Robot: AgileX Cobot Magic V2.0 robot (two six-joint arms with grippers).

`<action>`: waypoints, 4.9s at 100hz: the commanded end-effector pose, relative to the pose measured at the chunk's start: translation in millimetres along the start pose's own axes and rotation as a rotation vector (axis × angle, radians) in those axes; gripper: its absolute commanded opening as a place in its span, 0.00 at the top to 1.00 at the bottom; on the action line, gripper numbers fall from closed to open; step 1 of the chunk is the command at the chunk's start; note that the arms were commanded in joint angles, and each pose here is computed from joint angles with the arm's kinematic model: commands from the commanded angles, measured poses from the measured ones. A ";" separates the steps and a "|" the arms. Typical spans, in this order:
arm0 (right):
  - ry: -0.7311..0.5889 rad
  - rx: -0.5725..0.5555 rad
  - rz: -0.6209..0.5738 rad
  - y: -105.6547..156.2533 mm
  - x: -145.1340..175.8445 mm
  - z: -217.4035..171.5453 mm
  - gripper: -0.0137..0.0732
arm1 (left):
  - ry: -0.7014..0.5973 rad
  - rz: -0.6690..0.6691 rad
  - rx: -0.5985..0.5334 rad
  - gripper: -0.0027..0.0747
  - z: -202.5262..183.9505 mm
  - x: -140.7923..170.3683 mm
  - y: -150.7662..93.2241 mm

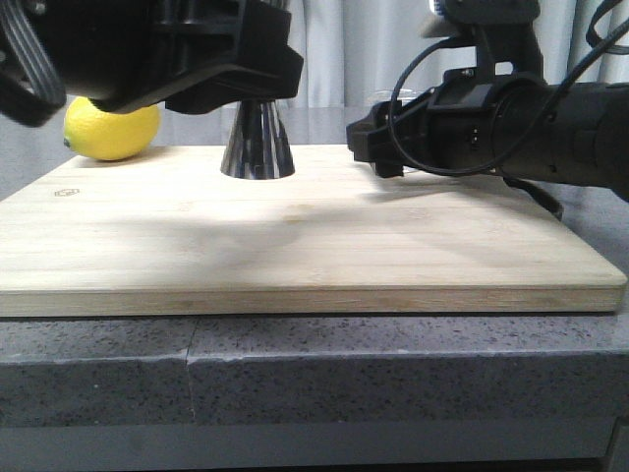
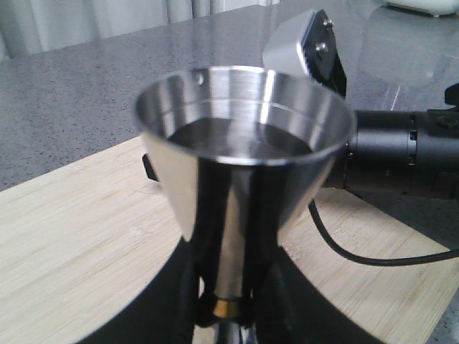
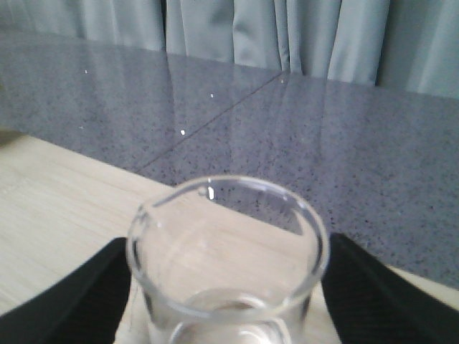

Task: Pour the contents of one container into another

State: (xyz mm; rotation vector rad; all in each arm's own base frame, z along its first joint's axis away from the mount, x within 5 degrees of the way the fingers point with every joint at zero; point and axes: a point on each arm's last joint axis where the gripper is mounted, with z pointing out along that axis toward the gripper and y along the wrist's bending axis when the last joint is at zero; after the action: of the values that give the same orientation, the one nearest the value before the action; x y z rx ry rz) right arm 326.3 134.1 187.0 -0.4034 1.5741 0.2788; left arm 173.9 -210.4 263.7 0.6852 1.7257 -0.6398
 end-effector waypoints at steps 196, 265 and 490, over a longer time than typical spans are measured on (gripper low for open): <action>-0.901 0.071 -0.029 -10.5 -218.6 -137.4 0.23 | -0.183 -0.038 -0.255 0.99 40.9 14.2 70.5; -0.901 0.071 -0.029 -10.5 -218.6 -137.4 0.23 | -0.170 -0.061 -0.256 0.99 45.9 21.1 71.7; -0.442 0.178 -0.304 -10.2 -235.3 -250.6 0.23 | -0.561 0.122 -0.222 0.45 -182.5 -62.9 32.5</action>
State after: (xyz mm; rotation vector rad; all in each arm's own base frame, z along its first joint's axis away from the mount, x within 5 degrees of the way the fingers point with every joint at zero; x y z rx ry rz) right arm 133.1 50.1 423.6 -0.3783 1.0816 0.0220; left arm 103.9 -77.4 350.6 0.4183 1.2770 -0.5171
